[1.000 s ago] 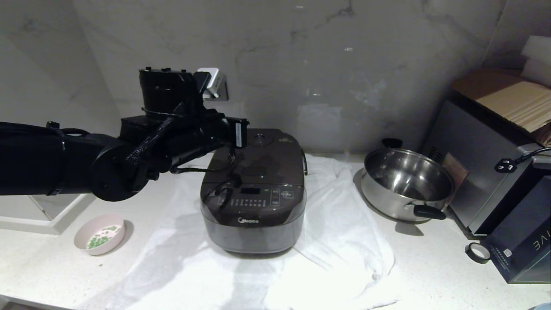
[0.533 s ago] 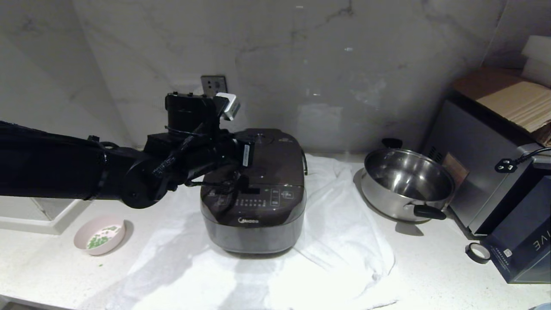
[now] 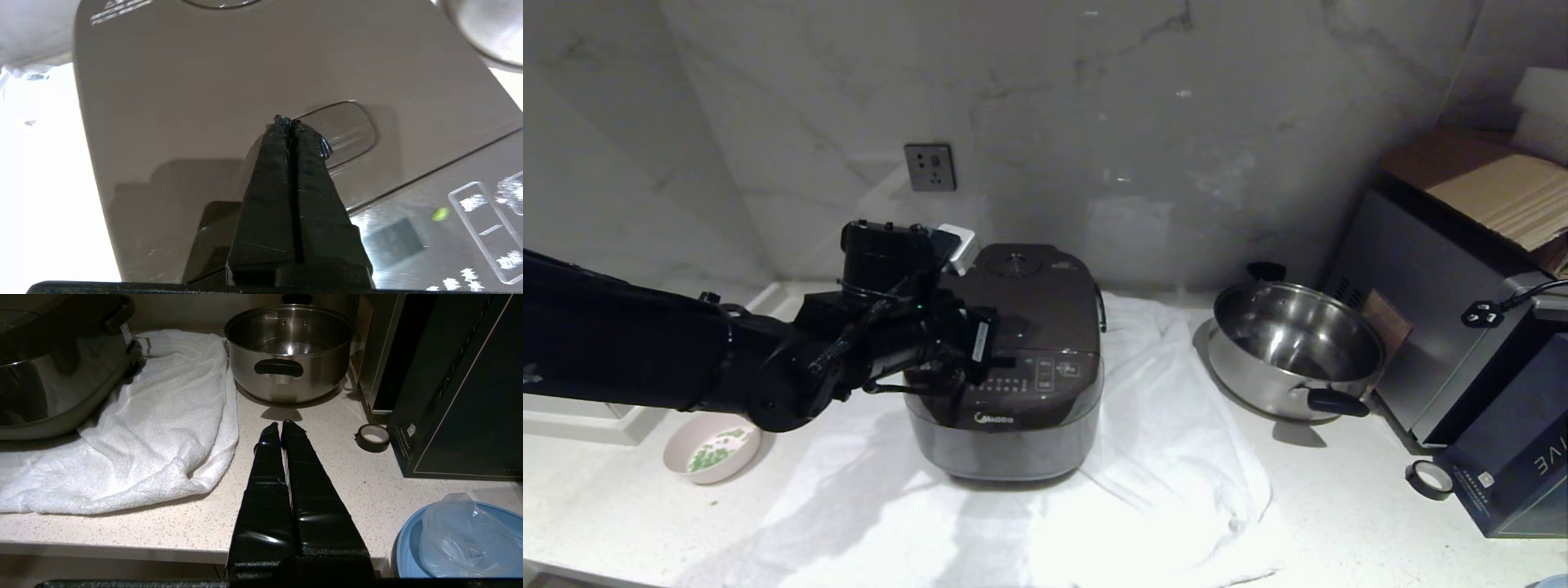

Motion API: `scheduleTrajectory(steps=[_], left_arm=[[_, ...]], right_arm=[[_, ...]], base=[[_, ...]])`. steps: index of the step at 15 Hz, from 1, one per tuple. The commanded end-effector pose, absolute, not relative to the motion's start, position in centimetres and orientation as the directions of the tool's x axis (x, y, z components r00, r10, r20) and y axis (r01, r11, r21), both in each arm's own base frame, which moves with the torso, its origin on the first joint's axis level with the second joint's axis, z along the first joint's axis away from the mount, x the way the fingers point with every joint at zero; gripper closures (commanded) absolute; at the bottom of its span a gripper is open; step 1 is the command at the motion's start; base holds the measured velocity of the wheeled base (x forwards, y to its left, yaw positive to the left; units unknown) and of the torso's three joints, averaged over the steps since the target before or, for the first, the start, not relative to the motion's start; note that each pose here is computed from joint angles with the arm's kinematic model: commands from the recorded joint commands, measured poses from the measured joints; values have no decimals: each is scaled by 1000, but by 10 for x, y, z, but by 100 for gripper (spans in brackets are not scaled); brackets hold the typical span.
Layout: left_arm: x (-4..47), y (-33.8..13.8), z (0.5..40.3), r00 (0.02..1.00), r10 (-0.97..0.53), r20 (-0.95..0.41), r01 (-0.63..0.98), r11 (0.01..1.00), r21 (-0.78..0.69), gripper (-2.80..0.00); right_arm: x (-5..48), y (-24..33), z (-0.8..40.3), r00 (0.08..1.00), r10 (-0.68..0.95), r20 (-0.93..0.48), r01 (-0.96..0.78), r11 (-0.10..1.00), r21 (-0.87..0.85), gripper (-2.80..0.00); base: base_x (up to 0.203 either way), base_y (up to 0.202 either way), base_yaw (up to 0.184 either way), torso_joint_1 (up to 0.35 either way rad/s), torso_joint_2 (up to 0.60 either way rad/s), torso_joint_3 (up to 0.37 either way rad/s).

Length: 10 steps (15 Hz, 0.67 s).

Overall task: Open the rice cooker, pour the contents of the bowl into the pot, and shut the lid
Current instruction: Open the rice cooker

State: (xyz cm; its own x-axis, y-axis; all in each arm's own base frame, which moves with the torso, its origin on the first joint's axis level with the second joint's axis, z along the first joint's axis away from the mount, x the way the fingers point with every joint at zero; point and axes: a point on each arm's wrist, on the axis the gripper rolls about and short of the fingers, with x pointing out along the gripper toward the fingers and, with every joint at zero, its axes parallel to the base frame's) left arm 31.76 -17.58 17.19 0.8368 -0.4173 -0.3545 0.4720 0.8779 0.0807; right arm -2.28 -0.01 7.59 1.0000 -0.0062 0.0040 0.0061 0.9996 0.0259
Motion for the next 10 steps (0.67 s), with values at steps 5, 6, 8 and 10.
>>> scheduleTrajectory(steps=[5, 6, 8, 10], left_arm=[[317, -183, 165, 824, -430, -369, 490, 868, 83, 0], [318, -187, 161, 819, -433, -377, 495, 865, 83, 0], [318, -189, 161, 817, -436, -377, 499, 862, 85, 0], [318, -190, 160, 815, -438, -378, 502, 861, 85, 0]], right_arm=[[-23, 0, 75, 1000, -6, 2, 6, 1000, 25, 0], [-23, 0, 75, 1000, -7, 2, 7, 1000, 26, 0], [-23, 0, 75, 1000, -6, 2, 6, 1000, 26, 0], [-23, 0, 75, 1000, -6, 3, 6, 1000, 26, 0]], base=[[0, 0, 0, 0, 0, 0], [0, 0, 0, 0, 0, 0], [0, 0, 0, 0, 0, 0], [0, 0, 0, 0, 0, 0]])
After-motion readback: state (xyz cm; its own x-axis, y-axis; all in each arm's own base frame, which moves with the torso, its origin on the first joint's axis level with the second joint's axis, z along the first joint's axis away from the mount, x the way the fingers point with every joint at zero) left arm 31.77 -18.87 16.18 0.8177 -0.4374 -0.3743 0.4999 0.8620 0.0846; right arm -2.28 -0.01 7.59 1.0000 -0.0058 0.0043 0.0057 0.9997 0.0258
